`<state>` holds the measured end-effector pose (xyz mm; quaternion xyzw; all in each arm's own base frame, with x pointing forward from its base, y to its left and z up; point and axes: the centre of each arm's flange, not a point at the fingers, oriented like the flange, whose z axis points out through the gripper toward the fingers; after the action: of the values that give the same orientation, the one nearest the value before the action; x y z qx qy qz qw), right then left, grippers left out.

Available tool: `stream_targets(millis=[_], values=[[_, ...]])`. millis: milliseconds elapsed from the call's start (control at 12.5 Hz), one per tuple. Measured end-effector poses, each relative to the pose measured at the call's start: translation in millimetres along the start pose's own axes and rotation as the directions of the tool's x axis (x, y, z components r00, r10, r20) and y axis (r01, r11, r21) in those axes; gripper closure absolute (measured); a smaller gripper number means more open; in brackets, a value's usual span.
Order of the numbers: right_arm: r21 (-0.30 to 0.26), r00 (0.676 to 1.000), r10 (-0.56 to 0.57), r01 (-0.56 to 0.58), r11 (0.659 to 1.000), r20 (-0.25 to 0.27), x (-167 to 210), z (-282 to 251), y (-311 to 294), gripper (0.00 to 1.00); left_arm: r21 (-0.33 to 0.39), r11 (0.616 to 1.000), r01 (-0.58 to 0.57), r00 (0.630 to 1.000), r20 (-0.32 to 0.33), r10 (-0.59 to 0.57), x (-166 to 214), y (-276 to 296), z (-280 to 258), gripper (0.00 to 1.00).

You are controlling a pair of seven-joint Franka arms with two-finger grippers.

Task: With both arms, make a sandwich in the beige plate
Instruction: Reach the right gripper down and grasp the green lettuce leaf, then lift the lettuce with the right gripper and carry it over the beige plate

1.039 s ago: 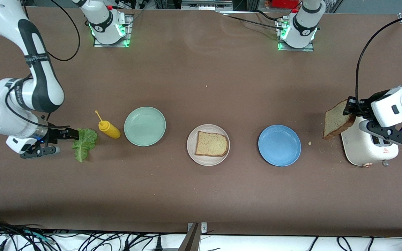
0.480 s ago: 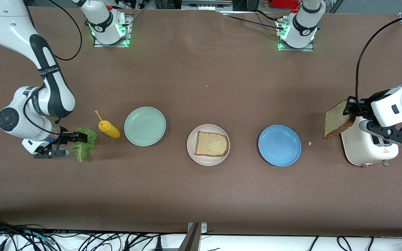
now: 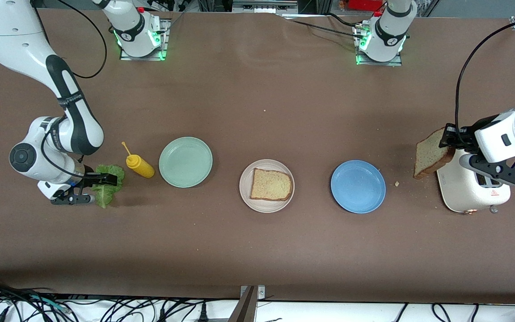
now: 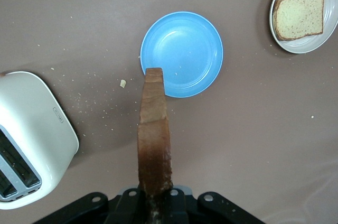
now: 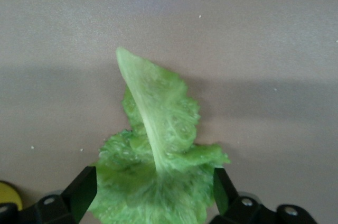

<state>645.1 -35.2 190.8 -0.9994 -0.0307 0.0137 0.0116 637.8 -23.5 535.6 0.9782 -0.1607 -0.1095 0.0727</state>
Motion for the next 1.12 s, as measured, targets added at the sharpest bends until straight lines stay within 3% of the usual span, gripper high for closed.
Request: stream_targets(millis=[80, 160, 400, 719, 1119], values=[[0.000, 1.000, -0.002, 0.002, 1.000, -0.002, 0.3, 2.4, -1.4, 0.06, 0.000, 1.000, -0.001, 1.000, 0.000, 0.001, 0.1, 0.3, 0.0, 0.92], [0.000, 1.000, -0.004, 0.004, 1.000, -0.004, 0.6, 3.8, -2.9, 0.15, 0.000, 1.000, -0.001, 1.000, 0.000, 0.001, 0.2, 0.7, 0.0, 0.92], [-0.002, 1.000, -0.004, 0.004, 1.000, -0.020, 1.4, 10.3, -3.5, 0.55, 0.000, 1.000, -0.002, 1.000, 0.000, 0.002, 0.3, 1.3, 0.0, 0.92], [-0.004, 1.000, 0.005, -0.005, 1.000, -0.028, 2.1, 8.2, -1.7, 0.91, 0.000, 1.000, -0.003, 1.000, 0.000, 0.003, 0.3, 1.4, 0.0, 0.92], [-0.008, 0.998, 0.001, -0.001, 1.000, -0.057, 7.7, -27.0, -3.5, 0.92, 0.000, 1.000, -0.004, 1.000, 0.000, 0.004, 0.4, 2.0, -0.1, 0.92]])
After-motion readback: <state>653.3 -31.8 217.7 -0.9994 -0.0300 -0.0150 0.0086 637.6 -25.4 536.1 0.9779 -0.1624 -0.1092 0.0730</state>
